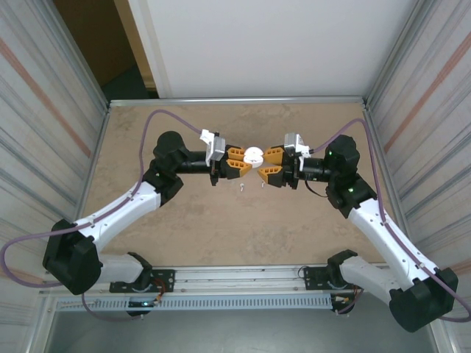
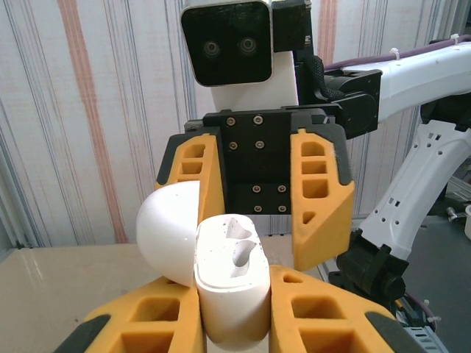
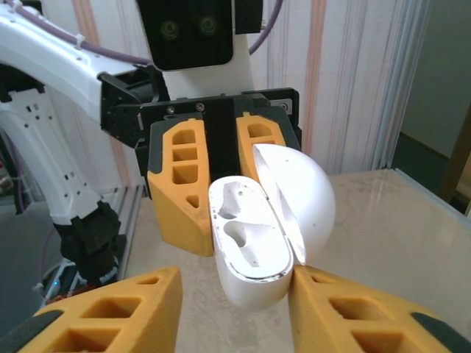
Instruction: Insert wireless bluetooth earbuds into charging case
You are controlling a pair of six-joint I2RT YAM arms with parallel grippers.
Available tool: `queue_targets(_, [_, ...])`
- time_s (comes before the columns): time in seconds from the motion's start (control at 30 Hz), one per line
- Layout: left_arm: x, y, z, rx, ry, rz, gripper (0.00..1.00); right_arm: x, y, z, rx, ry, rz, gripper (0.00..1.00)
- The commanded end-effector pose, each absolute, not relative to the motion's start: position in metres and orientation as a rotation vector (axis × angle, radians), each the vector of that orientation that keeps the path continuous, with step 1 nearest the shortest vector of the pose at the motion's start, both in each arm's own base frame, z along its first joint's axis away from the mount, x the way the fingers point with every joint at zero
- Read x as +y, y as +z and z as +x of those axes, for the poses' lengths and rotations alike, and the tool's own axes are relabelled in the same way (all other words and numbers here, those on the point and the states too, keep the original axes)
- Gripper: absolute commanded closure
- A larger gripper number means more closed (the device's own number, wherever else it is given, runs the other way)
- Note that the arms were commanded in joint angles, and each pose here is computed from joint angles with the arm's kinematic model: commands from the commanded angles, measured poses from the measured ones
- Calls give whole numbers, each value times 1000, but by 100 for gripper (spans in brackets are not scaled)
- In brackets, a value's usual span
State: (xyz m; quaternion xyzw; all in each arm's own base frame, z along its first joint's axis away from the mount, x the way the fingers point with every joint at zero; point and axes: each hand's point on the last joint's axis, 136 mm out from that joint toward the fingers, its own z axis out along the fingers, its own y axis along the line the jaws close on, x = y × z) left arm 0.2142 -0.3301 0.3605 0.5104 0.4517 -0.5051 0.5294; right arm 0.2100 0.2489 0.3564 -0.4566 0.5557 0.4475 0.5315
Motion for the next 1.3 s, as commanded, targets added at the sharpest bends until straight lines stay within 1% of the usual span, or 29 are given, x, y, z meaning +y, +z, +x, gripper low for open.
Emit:
queue_targets(0.0, [-328, 373, 204, 1009, -1192, 1240, 100, 251, 369, 207, 1284, 1054, -1109, 64])
queue_targets(0.2, [-329, 373, 204, 1009, -1195, 1242, 100, 251, 370, 208, 1287, 1047, -1104, 76])
queue_targets(0.3, [-329, 373, 204, 1009, -1194, 1242, 100, 250, 370, 208, 1288, 1044, -1102, 79])
queue_targets(0.43, [-329, 373, 205, 1014, -1194, 1239, 87, 250, 371, 208, 1283, 1041, -1102, 80])
queue_targets(0.53, [-330, 372, 205, 1014, -1194, 1241, 80, 250, 373, 207, 1280, 1038, -1100, 81])
queue_targets(0.8, [-331, 370, 205, 1021, -1201, 1254, 70, 248, 376, 207, 1270, 1023, -1092, 81])
queue_targets(1.13, [-333, 368, 205, 1022, -1216, 1269, 68, 247, 379, 207, 1266, 1003, -1079, 81])
queue_targets(1.27, [-334, 369, 205, 1021, -1221, 1274, 73, 246, 379, 208, 1269, 1001, -1074, 81])
